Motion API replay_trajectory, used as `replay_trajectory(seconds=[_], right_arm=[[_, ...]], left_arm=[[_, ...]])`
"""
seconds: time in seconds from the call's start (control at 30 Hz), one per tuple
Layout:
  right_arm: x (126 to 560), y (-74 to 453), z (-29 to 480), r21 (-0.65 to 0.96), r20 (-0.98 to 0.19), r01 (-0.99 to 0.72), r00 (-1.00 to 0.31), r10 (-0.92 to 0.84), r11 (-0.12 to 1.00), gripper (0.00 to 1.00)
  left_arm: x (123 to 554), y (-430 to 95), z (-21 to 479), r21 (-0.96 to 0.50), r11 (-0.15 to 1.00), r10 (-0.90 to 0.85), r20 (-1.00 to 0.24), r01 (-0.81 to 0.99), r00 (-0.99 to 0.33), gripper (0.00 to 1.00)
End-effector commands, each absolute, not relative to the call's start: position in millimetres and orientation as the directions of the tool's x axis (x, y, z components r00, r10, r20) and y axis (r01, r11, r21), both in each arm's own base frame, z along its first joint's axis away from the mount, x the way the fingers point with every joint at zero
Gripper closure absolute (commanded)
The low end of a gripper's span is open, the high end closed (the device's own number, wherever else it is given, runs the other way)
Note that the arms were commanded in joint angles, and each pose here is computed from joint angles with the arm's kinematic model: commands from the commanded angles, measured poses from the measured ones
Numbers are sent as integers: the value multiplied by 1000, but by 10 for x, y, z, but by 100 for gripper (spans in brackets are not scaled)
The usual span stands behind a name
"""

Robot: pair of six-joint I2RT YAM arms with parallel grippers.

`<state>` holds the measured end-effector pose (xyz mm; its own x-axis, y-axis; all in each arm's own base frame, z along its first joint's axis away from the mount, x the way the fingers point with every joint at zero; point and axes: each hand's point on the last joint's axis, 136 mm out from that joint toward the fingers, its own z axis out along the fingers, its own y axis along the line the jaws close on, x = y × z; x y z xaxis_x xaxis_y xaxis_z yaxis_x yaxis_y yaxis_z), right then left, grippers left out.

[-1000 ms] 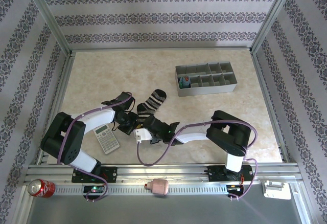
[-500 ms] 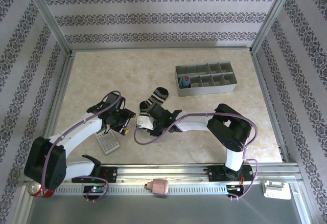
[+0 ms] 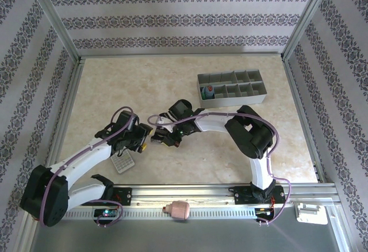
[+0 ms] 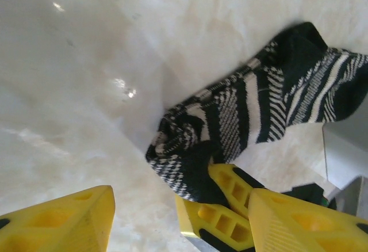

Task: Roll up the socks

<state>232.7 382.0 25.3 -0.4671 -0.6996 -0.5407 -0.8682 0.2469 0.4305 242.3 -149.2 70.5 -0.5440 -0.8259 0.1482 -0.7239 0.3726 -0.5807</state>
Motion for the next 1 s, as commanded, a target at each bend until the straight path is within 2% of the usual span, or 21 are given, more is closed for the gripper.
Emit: replay_trajectory(seconds=[0.0, 0.23, 0.47, 0.6, 0.73, 0.8, 0.87, 0.9, 0.97], right_arm=[[2064, 3594, -61, 584, -345, -739, -600, -721, 335, 100], [2082, 3576, -93, 605, -330, -718, -621, -711, 345, 100], [2073, 3566, -129, 610, -322, -712, -623, -713, 347, 100], [2073, 3537, -152, 613, -315, -707, -629, -711, 354, 100], [2084, 3539, -136, 610, -325, -712, -626, -709, 349, 100], [2091, 3538, -126, 600, -335, -723, -616, -713, 342, 100], [2132, 3529, -90, 566, -366, -753, -595, -715, 336, 100], [2151, 3528, -46, 534, -401, -781, -570, -717, 323, 98], [2203, 3516, 76, 423, -492, -856, -493, -718, 298, 78]], left_arm=[[2493, -1651, 672, -619, 336, -821, 176, -710, -543, 36], [2434, -1686, 528, -588, 315, -838, 197, -745, -509, 36], [2660, -1791, 457, -615, 307, -839, 185, -726, -512, 37], [2666, -1844, 436, -607, 322, -828, 192, -726, -527, 49], [2561, -1849, 327, -567, 335, -824, 212, -753, -526, 65], [2499, -1871, 252, -536, 342, -818, 233, -772, -525, 76], [2405, -1887, 177, -483, 367, -811, 253, -795, -528, 97], [2319, -1870, 137, -437, 382, -812, 262, -814, -522, 100], [2151, -1795, 100, -343, 404, -824, 266, -848, -500, 100]])
